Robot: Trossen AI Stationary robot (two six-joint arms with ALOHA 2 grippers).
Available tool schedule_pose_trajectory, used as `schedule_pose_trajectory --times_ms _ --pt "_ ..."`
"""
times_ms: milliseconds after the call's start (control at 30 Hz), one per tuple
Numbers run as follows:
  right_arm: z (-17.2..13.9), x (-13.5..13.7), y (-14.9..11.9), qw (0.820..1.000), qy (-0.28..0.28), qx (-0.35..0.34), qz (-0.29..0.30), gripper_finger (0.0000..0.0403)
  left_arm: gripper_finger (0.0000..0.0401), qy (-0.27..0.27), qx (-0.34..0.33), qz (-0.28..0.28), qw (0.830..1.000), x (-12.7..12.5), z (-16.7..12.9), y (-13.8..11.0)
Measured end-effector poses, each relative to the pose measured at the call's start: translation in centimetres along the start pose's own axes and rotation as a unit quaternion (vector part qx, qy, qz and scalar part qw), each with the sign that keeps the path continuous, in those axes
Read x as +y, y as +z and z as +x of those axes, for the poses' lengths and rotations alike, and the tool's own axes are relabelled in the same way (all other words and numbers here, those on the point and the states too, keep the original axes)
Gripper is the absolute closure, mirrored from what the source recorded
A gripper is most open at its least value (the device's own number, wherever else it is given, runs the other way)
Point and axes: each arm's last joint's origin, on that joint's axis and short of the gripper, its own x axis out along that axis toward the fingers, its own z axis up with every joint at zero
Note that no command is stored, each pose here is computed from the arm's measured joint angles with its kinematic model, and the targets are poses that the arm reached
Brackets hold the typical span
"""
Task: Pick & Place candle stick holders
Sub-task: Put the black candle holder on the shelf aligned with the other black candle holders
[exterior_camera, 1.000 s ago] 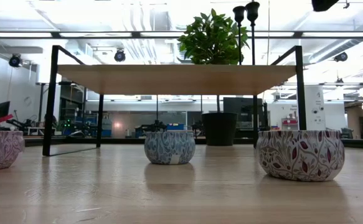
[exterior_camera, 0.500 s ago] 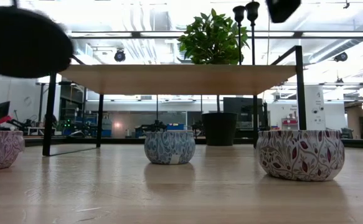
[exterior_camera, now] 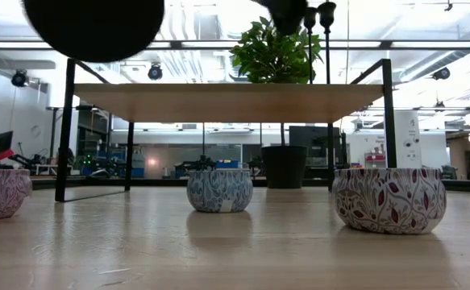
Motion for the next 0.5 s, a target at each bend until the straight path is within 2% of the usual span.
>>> schedule_pose_trajectory --times_ms 233,500 --pt "2.4 0.4 1.6 1.0 0.024 -0.001 0.002 0.0178 0.0324 0.002 -0.018 0.019 1.0 0.3 0.3 0.6" --pt "4.8 0.2 1.9 0.999 0.039 0.013 0.023 0.0184 0.0323 -0.002 -0.034 0.035 0.999 0.3 0.7 1.1"
